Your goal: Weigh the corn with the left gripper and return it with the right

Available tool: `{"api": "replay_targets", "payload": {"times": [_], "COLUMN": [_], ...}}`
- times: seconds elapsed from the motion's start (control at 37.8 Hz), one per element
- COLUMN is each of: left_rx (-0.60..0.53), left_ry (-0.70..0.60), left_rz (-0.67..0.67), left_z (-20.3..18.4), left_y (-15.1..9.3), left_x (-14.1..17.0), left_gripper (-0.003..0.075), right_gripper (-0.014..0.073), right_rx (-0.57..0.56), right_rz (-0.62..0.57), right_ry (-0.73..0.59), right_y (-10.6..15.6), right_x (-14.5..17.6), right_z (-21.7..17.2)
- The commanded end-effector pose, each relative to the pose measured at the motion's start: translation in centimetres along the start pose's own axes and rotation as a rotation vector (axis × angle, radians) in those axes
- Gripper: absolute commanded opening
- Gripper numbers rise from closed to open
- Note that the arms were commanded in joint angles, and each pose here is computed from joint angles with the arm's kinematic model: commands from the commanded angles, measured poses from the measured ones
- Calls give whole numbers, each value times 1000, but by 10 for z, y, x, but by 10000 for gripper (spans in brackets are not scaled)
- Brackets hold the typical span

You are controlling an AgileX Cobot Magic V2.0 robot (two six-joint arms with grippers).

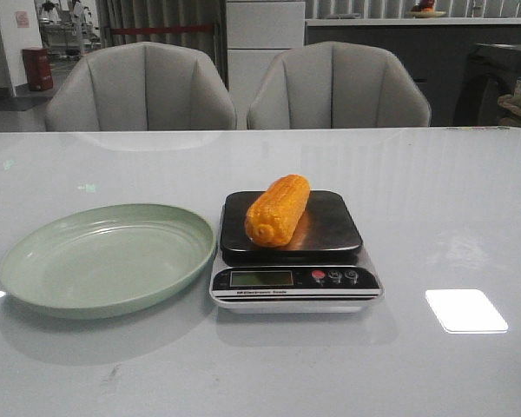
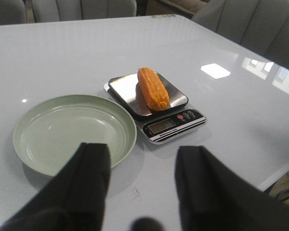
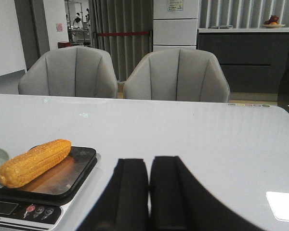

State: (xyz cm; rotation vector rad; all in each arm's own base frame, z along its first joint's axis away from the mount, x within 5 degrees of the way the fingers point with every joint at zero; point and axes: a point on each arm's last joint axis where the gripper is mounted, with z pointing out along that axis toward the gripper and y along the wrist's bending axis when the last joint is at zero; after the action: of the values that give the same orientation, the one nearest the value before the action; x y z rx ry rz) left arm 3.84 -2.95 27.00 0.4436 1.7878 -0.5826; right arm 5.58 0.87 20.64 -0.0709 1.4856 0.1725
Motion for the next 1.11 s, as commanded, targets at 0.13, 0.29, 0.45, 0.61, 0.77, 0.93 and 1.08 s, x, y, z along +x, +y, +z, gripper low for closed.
{"api": "replay_targets", "payload": {"times": [0.13,0.29,0.45,0.61,0.77,0.93,1.08], "left_rx": [3,3,3,3,3,3,3], "left_ry": [-113,-115,-115,-115,-115,-115,-115], "left_rz": [25,25,25,25,25,25,25], "left_z": [-19,-19,-19,-19,-19,-19,-19], "left_y": [0,0,0,0,0,0,0], "left_x": [-6,-7,-7,-7,-7,-7,-7], "left_gripper": [137,114,114,114,114,114,114], "right_gripper": [183,183,183,183,183,183,183], "right_rx": [-6,-6,-6,-9,-29,-8,30], "right_rz": [-7,-7,-7,-7,-8,-7,6], "right_ry": [-89,-89,-89,-115,-264,-177,92], "right_y": [1,1,1,1,3,4,4], "right_x": [-5,-5,-5,-7,-24,-65,-101], "right_z": [-2,-2,-2,-2,-5,-1,20]}}
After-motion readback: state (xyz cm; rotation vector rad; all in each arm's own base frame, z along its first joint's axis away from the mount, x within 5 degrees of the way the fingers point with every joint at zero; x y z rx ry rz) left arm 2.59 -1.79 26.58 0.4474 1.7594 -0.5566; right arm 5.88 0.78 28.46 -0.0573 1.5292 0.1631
